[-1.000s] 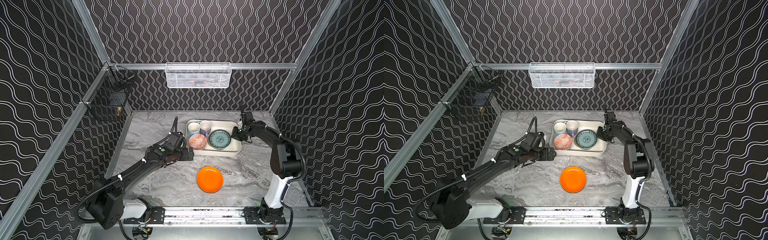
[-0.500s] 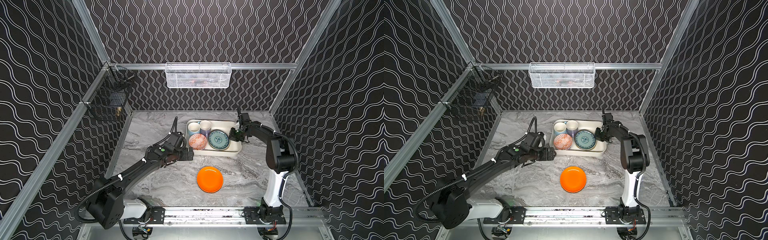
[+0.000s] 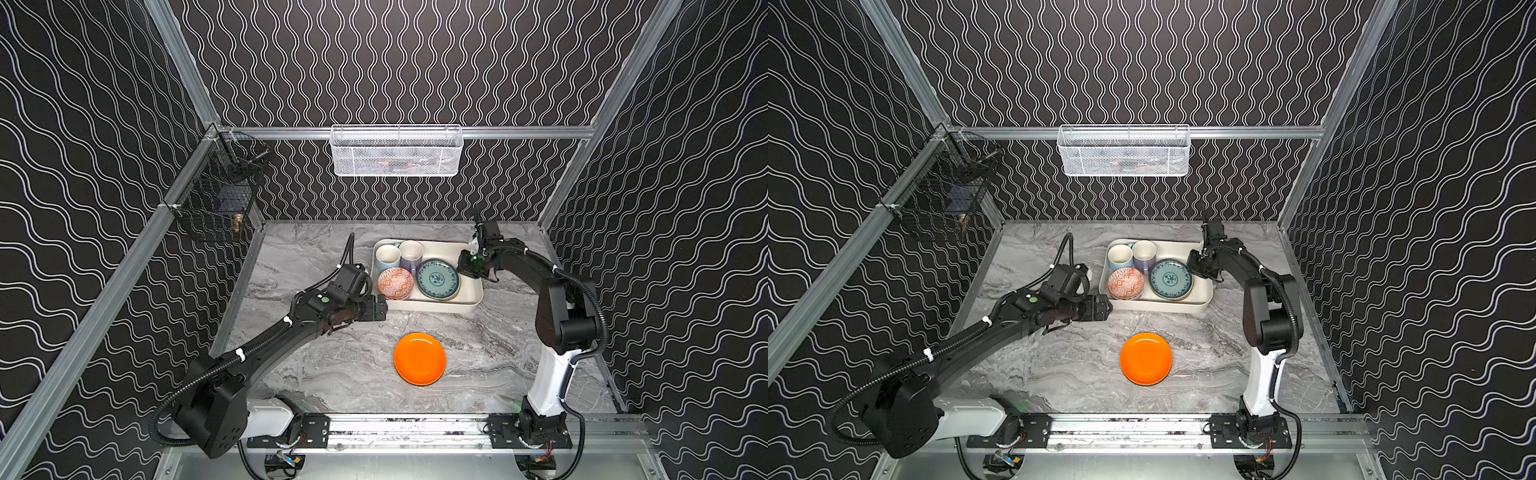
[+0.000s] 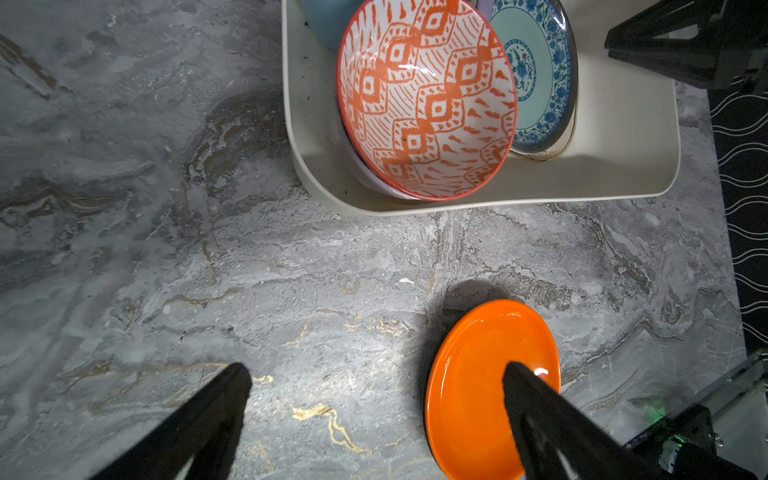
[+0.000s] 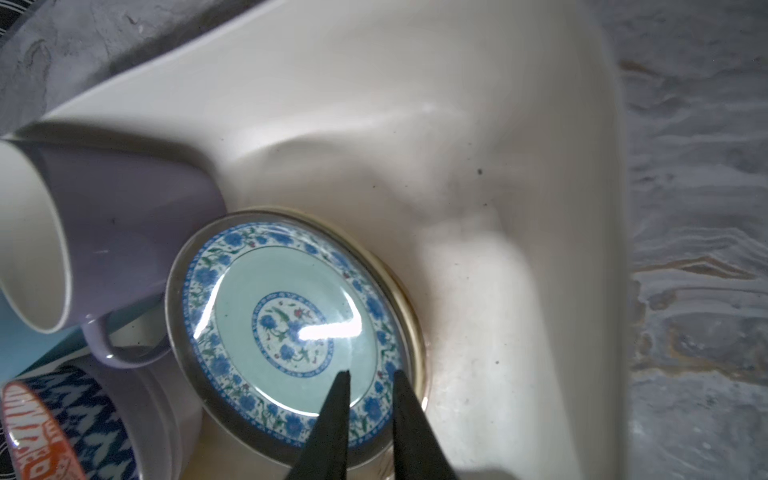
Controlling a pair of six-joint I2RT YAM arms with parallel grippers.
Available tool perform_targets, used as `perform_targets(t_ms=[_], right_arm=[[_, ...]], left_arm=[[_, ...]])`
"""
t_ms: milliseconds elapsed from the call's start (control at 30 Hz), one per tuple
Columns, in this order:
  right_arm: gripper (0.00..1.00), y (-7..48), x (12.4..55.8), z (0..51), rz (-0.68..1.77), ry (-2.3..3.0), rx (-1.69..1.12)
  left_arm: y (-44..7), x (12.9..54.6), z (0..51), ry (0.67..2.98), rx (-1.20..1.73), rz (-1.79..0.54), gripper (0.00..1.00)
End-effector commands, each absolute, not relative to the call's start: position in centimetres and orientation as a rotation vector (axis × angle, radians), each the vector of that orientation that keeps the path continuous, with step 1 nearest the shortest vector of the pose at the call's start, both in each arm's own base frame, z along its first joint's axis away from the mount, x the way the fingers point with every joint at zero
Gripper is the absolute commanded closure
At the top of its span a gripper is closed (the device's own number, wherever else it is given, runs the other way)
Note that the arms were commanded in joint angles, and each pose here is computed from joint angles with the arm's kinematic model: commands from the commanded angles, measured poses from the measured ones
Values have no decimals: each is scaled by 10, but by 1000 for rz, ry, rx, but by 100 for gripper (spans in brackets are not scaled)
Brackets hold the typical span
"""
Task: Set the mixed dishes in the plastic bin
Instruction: 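Open the right gripper to release the blue-floral plate in the bin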
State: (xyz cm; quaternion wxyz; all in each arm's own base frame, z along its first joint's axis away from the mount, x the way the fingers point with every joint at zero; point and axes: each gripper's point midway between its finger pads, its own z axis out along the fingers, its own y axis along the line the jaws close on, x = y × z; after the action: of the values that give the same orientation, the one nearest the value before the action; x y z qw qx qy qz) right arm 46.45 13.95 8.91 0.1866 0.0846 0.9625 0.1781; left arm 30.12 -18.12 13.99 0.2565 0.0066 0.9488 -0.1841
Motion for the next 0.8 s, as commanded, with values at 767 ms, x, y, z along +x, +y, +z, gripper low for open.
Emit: perform_targets(t_ms=[767], right_arm=[[79,221,543,63,380,2650,56]], left_arm=[[-179,303,145,2547,33,-494,1]])
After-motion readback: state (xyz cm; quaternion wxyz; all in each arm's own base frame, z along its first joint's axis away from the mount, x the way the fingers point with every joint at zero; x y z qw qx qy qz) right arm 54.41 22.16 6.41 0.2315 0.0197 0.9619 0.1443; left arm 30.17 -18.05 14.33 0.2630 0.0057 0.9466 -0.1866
